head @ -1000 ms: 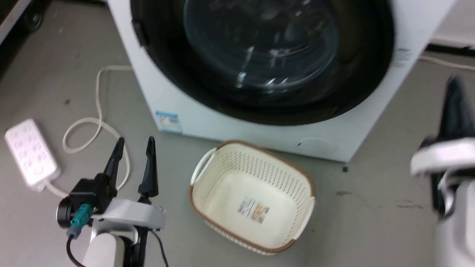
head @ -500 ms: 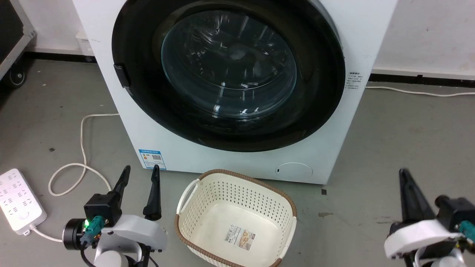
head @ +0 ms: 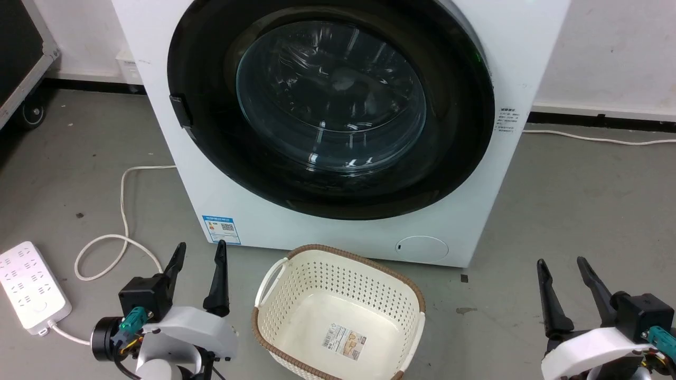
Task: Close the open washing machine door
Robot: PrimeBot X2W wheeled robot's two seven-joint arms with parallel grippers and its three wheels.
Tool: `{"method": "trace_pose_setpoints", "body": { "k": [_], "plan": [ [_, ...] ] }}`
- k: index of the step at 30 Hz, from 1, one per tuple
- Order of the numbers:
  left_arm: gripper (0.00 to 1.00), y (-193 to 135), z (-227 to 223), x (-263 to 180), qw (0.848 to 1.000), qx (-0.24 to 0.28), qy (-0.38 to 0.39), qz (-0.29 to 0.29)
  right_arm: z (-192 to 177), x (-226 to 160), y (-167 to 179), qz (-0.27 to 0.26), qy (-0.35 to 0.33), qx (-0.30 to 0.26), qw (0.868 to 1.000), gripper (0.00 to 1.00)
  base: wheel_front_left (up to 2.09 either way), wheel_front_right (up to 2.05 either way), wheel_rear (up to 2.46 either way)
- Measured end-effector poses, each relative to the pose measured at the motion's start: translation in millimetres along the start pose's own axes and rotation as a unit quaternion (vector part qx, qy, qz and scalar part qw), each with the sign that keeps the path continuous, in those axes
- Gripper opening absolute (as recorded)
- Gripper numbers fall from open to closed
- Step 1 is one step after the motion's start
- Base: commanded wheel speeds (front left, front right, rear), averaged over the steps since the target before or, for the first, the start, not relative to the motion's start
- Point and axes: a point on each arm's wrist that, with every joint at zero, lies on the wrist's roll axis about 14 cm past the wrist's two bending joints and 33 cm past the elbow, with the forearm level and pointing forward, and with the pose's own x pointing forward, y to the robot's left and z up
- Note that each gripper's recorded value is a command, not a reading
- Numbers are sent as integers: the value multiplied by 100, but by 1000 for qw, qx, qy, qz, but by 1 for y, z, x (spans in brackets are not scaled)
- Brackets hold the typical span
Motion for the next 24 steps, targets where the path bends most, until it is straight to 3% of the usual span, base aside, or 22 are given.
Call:
{"method": "trace_pose_setpoints", "body": {
  "k": [11,12,24],
  "plan": [
    [100,1,-7,0,1000,-8,9,4,-5,0,1,1,6,8,1000,100,0,0,0],
    [0,1,-7,0,1000,-8,10,4,-6,0,1,0,7,8,1000,0,0,0,0],
    [0,1,-5,0,1000,-7,9,6,-6,2,4,5,11,8,1000,0,0,0,0]
  ]
}}
